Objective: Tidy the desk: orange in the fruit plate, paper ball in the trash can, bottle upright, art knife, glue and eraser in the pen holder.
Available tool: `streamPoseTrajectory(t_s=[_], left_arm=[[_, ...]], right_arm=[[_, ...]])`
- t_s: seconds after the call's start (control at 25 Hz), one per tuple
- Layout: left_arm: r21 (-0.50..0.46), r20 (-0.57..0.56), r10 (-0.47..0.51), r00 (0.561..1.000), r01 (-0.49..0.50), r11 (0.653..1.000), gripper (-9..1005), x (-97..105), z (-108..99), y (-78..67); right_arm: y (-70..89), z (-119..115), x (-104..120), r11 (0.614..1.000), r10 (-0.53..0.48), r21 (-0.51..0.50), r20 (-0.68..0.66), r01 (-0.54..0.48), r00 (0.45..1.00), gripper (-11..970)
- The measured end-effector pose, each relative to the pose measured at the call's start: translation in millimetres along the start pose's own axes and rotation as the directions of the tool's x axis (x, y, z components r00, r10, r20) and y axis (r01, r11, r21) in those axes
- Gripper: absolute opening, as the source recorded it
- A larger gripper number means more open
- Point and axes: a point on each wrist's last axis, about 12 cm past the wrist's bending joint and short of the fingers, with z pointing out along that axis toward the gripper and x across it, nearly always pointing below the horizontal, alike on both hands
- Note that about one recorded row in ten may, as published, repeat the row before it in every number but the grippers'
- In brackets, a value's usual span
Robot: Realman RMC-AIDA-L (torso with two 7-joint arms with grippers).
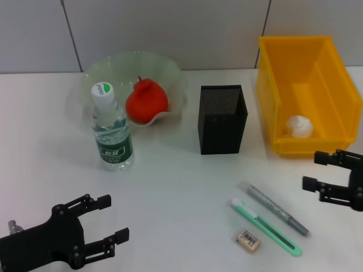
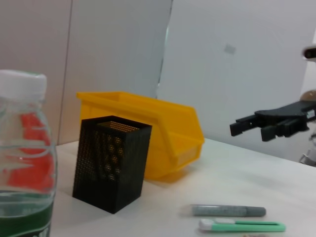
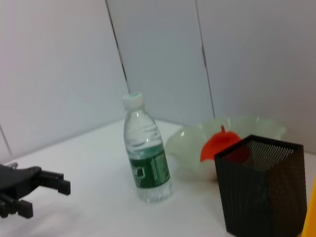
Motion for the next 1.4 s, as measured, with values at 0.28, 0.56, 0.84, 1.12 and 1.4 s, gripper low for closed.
streamPoseTrajectory(t_s=[0.28, 0.56, 0.84, 1.12, 1.4], left_arm=[[0.013, -0.002, 0.015, 1.0, -0.015, 1.0, 801, -3.2, -2.7, 2.0], [0.009, -0.005, 0.04, 0.999, -0.04, 0.999, 801, -2.6, -3.2, 2.1], [0.004, -0.008, 0.045, 0.999, -0.045, 0.999, 801, -0.2, -5.8, 0.3], [0.003, -0.006, 0.06, 0.998, -0.06, 0.998, 801, -0.5, -7.8, -0.2], [0.005, -0.004, 0.078, 0.997, -0.078, 0.997, 801, -0.5, -8.7, -0.8]], right_arm=[[-4.0, 1.9, -74.2, 0.995, 0.038, -0.073, -0.314, -0.064, 0.949, 741], [13.3, 42.5, -136.7, 0.988, -0.011, -0.124, -0.642, -0.089, 0.766, 741], [30.8, 100.5, -168.0, 0.995, 0.006, -0.057, -0.789, -0.083, 0.615, 740], [47.1, 164.3, -169.1, 0.998, 0.058, 0.03, -0.861, -0.063, 0.506, 741], [53.0, 202.3, -147.1, 0.994, 0.11, 0.109, -0.908, -0.027, 0.405, 741]])
